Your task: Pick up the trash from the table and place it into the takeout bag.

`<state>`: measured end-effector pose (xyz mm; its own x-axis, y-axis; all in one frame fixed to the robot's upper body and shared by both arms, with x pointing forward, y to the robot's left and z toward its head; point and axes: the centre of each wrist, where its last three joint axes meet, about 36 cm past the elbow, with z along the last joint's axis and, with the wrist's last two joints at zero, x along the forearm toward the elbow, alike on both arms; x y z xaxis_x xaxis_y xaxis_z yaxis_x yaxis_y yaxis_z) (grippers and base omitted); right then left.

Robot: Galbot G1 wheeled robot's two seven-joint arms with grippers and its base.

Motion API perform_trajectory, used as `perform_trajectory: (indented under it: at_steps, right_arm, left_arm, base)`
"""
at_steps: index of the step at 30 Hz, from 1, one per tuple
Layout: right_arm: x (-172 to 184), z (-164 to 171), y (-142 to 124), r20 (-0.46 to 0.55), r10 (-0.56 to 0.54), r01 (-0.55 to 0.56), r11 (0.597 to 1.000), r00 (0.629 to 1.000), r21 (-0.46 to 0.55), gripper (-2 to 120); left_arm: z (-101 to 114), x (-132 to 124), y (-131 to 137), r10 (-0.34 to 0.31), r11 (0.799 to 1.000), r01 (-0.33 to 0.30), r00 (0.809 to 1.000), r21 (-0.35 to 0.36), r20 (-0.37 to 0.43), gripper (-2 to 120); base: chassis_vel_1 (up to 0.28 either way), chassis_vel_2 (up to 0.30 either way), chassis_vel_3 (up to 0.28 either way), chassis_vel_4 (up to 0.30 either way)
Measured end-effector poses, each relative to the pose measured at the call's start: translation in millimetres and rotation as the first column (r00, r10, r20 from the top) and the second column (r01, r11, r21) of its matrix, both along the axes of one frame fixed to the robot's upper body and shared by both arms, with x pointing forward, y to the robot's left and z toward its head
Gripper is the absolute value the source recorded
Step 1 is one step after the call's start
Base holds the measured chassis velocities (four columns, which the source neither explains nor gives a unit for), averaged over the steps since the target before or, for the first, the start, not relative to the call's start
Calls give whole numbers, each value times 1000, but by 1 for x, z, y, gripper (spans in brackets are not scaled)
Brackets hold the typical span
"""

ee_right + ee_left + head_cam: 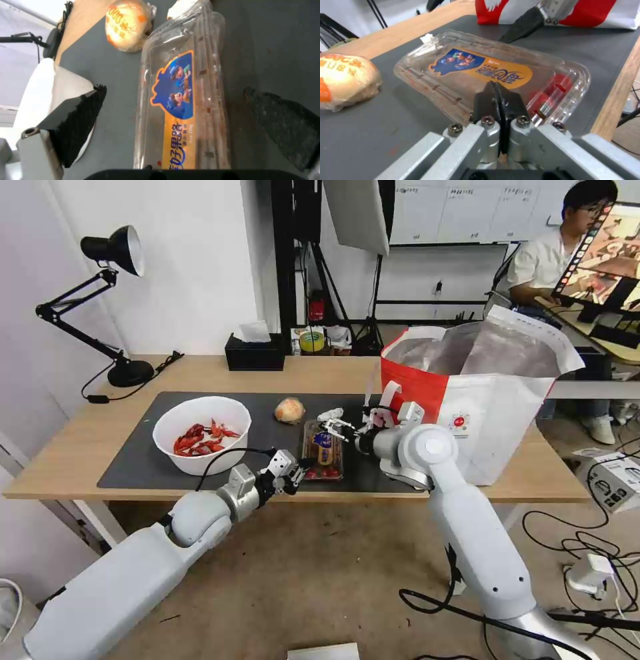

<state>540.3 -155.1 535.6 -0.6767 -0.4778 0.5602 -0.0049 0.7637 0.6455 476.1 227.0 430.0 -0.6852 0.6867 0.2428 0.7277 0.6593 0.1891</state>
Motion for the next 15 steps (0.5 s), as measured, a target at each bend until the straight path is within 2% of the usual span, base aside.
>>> perform_trajectory:
  at_steps: [15]
  right_arm:
    - [5, -6, 16, -26, 19, -19, 1000, 999, -4, 100]
  left_arm:
    - [-1, 3, -2, 1, 1000, -1, 1000, -6, 2, 0]
  base:
    - [0, 0, 0, 0]
